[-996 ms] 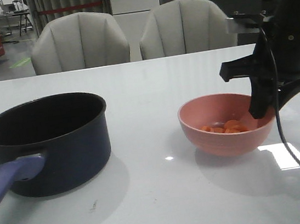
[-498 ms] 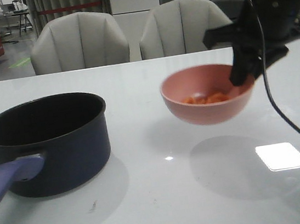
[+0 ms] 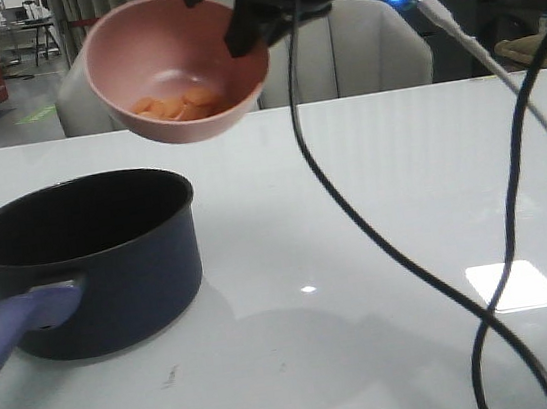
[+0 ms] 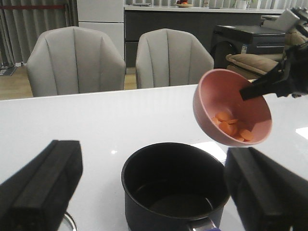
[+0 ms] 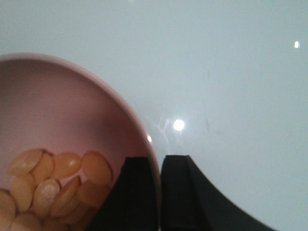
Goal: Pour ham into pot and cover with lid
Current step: 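Lift the pink bowl and carry it over the saucepan with the right gripper, then tilt the pink bowl to pour the orange slices into the saucepan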
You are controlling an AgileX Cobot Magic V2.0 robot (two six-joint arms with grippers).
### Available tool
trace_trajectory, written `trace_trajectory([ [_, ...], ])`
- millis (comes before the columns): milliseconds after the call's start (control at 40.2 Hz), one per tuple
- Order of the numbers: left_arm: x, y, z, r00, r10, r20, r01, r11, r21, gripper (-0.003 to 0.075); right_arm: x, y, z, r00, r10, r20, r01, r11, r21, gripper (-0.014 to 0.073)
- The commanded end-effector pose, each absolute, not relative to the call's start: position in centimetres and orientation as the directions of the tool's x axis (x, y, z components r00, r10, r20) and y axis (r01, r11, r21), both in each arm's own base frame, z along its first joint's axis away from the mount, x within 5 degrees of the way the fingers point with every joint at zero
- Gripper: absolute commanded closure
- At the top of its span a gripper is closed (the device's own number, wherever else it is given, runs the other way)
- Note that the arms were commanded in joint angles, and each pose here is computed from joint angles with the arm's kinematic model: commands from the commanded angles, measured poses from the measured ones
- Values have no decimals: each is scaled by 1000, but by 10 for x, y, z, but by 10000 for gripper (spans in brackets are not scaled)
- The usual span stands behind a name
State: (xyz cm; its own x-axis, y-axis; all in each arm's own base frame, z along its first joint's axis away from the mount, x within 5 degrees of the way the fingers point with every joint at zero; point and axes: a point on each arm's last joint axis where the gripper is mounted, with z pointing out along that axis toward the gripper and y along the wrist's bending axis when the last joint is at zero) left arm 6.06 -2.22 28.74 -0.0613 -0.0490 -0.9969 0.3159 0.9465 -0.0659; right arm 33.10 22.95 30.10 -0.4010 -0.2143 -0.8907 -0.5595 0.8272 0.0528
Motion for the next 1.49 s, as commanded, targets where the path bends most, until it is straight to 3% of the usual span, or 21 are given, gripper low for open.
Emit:
trace_trajectory([
  [0, 60, -21, 303, 31, -97, -995, 311, 947, -82, 84, 326, 237, 350, -91, -130, -987, -593, 804, -51, 455],
  [249, 60, -21, 303, 31, -97, -995, 311, 947, -82, 84, 326, 270, 340, 175, -145, -974, -645, 730, -225, 455],
  [598, 60, -21, 303, 31, -97, -995, 311, 947, -82, 84, 323, 306, 305, 431, -282, -857, -585, 636, -504, 456],
  [772, 60, -21, 303, 31, -97, -995, 311, 947, -82, 84, 313, 311, 290, 590, -306, -747, -427, 667, -610, 456],
  [1021, 60, -21, 303, 31, -97, -995, 311, 947, -82, 84, 294, 313, 270, 765, -445, -465, -92, 639, -763, 456],
  [1245, 60, -21, 303, 31, -97, -995, 311, 947, -82, 84, 290, 309, 277, 800, -499, -333, 83, 642, -762, 456],
  [1469, 60, -21, 303, 31, -97, -995, 311, 947, -82, 84, 289, 311, 272, 804, -517, -293, 108, 611, -784, 456],
])
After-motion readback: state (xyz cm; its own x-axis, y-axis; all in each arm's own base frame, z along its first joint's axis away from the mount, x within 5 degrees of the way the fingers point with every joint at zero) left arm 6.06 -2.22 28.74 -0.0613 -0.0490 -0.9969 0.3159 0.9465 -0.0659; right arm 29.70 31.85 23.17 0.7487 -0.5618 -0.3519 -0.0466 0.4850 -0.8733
